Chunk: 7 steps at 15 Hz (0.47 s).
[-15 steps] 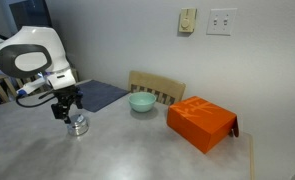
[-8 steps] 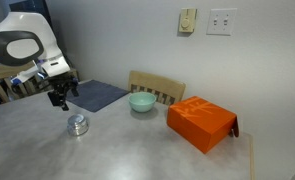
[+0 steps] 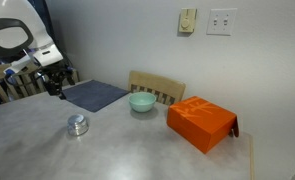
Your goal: Pick up the lid and put it on the silver bowl
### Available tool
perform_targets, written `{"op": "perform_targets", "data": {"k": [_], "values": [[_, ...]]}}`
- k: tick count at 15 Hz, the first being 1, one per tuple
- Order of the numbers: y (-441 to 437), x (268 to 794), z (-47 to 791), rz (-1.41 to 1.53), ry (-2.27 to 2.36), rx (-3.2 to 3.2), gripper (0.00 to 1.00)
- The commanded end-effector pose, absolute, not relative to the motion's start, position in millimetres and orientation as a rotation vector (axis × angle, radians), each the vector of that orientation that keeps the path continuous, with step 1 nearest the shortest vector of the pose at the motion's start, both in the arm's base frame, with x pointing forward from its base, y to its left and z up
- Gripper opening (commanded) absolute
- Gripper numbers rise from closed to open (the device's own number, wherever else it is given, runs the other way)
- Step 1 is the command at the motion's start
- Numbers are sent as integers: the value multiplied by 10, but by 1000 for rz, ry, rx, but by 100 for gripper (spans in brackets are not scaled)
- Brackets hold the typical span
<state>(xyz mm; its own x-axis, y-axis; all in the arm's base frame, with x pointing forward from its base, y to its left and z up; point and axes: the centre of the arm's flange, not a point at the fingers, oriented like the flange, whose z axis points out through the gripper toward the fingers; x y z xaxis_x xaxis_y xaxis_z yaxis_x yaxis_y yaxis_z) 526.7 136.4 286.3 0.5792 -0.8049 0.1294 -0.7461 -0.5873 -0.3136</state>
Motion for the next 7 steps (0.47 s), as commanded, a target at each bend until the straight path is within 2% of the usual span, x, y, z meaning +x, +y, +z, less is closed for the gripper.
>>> {"op": "perform_targets", "data": {"k": [1, 7], "values": [[1376, 5260, 2870, -382, 1287, -2584, 100], [1367, 5253, 2862, -386, 1287, -2580, 100]]}}
